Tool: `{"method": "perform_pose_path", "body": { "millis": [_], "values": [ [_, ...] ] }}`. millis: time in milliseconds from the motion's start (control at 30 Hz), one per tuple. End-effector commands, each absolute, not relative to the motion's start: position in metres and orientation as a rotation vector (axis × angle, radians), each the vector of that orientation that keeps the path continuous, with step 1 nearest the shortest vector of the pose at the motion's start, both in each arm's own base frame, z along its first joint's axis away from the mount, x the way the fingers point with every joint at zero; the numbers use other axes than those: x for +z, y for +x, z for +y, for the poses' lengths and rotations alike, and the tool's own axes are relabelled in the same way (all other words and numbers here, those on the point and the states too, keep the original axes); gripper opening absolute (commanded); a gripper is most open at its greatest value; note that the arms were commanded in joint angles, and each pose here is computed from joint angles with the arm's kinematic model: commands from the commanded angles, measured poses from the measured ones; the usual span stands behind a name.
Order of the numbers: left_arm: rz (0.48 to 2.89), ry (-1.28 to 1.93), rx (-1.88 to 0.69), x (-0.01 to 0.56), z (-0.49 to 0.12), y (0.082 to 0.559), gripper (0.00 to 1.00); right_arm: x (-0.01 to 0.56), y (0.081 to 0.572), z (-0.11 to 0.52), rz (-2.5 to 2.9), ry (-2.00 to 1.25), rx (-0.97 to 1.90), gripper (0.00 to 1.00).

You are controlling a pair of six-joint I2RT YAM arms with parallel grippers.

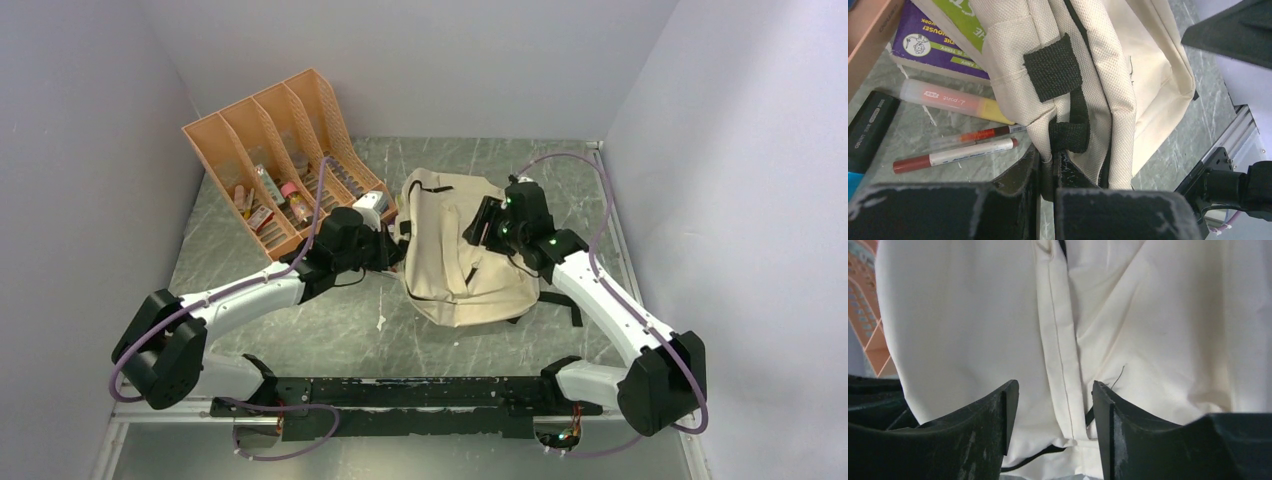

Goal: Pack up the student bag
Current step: Unzip the student bag at the center of the board.

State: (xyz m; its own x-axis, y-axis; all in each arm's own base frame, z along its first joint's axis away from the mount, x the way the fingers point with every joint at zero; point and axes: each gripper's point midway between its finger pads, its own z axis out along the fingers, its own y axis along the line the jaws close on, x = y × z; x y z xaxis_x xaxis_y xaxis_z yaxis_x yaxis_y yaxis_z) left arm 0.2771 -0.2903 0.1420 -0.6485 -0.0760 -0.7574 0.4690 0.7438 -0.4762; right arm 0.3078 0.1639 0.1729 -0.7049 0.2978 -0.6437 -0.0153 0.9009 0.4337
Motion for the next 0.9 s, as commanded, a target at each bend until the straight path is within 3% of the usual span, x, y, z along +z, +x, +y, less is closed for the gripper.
{"method": "perform_pose_path", "body": {
  "millis": [0,100,233,533,867],
  "values": [
    [2.117,0.31,-0.816,0.143,-0.286,0.277,0.05,0.164,0.29,0.194,2.318,0.038,0.759,0.57],
    [2.114,0.322,-0.831,0.142,-0.288,0.276,0.05,0.17,0.285,0.209,2.286,0.009,0.876,0.56],
    [2.119,0.333,-0.837,0.139,-0.289,0.275,0.05,0.158,0.305,0.188,2.288,0.222,0.718,0.62],
    [2.123,0.388,-0.933,0.133,-0.299,0.261,0.05,0.173,0.368,0.179,2.096,0.571,0.678,0.64],
    [2.135,0.42,-0.978,0.127,-0.301,0.245,0.05,0.159,0.432,0.204,2.078,0.641,0.852,0.56]
  ]
}}
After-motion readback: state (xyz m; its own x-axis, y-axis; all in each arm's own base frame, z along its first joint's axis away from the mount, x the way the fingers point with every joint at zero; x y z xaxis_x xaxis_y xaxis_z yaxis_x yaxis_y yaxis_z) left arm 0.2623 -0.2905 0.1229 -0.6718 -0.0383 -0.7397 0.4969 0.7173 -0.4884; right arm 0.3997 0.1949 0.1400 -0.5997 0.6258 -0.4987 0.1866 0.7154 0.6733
